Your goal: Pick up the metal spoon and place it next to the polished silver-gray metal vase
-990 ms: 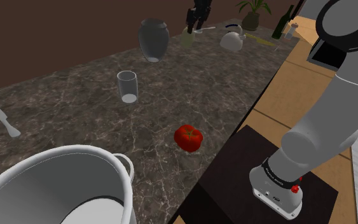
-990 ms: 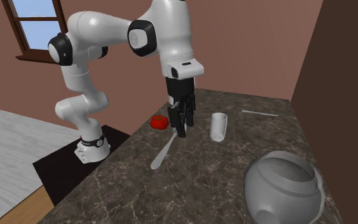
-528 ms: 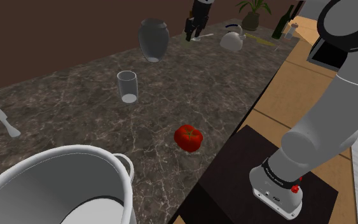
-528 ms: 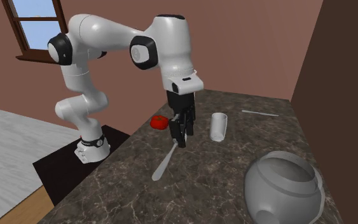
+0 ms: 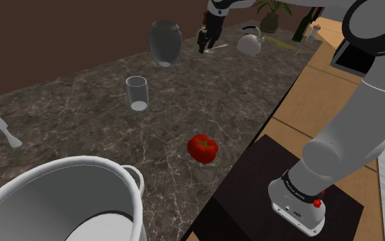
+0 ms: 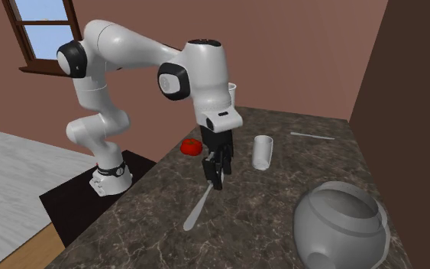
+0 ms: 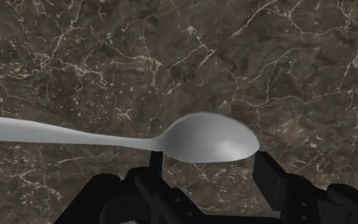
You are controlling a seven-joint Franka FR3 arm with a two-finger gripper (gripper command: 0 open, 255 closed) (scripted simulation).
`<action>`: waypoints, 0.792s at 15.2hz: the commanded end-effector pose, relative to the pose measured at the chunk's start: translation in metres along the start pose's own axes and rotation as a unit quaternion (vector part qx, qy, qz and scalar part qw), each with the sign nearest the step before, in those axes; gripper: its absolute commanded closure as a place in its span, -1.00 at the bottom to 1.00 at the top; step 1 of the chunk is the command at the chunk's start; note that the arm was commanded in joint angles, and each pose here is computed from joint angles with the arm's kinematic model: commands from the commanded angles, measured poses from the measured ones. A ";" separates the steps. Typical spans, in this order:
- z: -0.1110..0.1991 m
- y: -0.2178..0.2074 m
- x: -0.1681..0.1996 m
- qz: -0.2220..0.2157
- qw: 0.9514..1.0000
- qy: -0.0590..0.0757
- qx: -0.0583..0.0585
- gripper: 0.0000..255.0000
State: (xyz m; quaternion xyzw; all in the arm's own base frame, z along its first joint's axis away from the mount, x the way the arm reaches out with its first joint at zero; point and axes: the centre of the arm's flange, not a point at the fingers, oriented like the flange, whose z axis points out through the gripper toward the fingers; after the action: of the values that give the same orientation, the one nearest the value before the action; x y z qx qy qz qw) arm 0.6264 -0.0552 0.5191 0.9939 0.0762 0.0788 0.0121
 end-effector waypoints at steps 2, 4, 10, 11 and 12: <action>0.017 0.000 -0.002 0.000 1.000 0.000 0.000 1.00; 0.027 -0.001 -0.004 0.000 1.000 0.000 0.000 1.00; 0.059 -0.002 -0.009 0.000 1.000 0.000 0.000 1.00; 0.064 -0.002 -0.009 0.000 1.000 0.000 0.000 1.00; 0.069 -0.002 -0.010 0.000 1.000 0.000 0.000 1.00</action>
State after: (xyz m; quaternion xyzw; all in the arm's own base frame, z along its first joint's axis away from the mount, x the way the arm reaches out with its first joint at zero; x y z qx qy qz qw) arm 0.6275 -0.0547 0.4546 0.9939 0.0762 0.0788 0.0122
